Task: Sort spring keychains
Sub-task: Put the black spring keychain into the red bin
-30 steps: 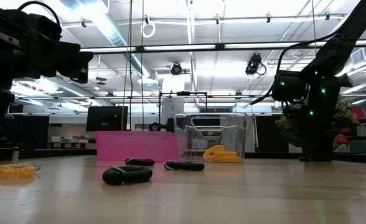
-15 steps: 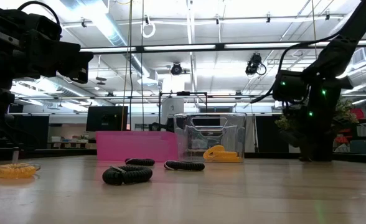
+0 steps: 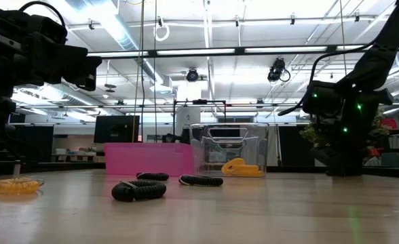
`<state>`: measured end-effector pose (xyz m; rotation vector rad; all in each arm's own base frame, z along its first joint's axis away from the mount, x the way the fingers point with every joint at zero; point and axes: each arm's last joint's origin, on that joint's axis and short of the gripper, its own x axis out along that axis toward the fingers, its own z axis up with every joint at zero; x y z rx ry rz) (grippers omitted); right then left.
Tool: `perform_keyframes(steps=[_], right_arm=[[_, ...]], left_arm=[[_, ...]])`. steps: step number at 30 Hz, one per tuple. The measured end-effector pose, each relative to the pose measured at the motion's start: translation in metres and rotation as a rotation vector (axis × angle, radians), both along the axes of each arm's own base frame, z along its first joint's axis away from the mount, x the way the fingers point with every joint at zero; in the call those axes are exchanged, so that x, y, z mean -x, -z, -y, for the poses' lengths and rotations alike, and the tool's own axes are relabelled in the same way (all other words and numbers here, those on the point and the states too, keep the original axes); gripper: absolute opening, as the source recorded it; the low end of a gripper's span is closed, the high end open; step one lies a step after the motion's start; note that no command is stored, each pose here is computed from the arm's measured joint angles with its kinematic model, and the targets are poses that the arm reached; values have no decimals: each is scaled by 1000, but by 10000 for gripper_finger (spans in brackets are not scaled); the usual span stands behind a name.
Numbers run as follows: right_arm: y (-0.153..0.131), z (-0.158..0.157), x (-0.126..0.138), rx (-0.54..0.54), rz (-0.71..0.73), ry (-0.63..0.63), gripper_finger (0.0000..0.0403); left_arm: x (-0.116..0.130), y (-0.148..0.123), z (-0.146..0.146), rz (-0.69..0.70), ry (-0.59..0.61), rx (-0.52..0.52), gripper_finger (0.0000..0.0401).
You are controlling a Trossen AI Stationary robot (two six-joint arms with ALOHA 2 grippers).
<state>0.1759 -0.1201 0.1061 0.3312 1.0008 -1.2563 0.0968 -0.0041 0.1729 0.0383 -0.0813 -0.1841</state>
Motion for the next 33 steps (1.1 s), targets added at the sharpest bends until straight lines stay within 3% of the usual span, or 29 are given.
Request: perform_keyframes(steps=[3,15,33], right_arm=[[1,-1,1,-4,-30,-34,11],[-9,-5,-13,-35,15,-150,2],[-76,-37,-26,118,258,-321,0]], left_arm=[[0,0,0,0,0,0,154],[0,0,0,0,0,-1,154],[0,0,0,0,0,0,154]])
